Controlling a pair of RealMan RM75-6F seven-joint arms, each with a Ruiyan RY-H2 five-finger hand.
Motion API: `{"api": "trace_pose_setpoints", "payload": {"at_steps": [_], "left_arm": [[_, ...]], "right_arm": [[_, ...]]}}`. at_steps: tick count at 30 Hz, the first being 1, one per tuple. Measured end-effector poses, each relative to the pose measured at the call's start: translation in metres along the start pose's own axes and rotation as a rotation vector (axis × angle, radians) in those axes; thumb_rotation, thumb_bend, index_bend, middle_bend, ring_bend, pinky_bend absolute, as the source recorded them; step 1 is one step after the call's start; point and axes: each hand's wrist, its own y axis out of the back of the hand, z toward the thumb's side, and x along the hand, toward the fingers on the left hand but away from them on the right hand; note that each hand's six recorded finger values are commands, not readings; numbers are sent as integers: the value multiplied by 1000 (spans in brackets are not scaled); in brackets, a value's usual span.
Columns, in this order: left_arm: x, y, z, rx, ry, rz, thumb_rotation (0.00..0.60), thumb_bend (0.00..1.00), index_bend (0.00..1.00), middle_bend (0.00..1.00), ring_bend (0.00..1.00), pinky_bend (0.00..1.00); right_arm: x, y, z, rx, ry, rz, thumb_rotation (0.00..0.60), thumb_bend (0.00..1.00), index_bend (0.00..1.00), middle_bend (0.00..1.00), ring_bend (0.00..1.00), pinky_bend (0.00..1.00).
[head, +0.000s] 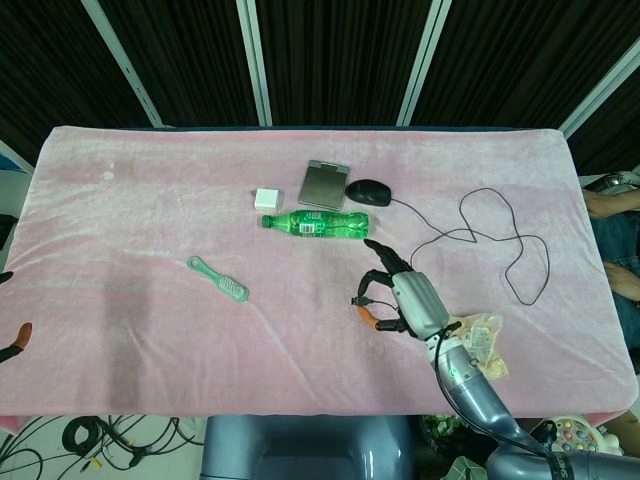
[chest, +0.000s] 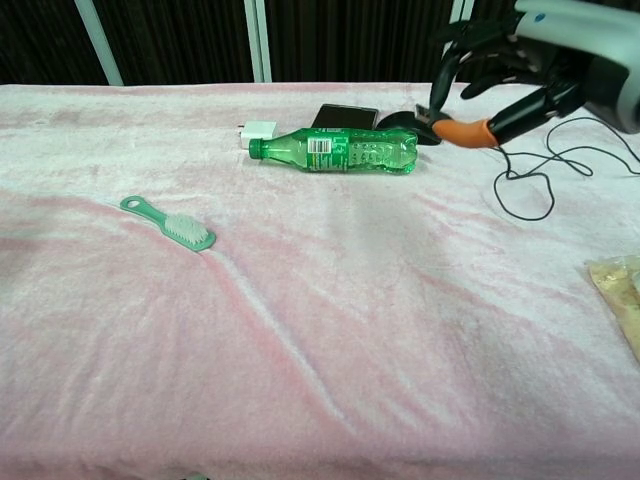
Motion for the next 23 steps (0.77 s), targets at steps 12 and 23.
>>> {"api": "trace_pose_setpoints", "payload": {"at_steps": [12, 23], "left_arm": [[-1, -1, 0, -3, 3, -1, 600, 339, 165, 61, 0, 0], [-2, -1, 0, 0, 3, -1, 600, 339, 165, 61, 0, 0]], "right_arm": [[60, 18, 18, -27, 140, -69, 600, 300, 582, 36, 63, 168], [94, 11, 21, -23, 188, -85, 600, 300, 582, 36, 63, 168]]}}
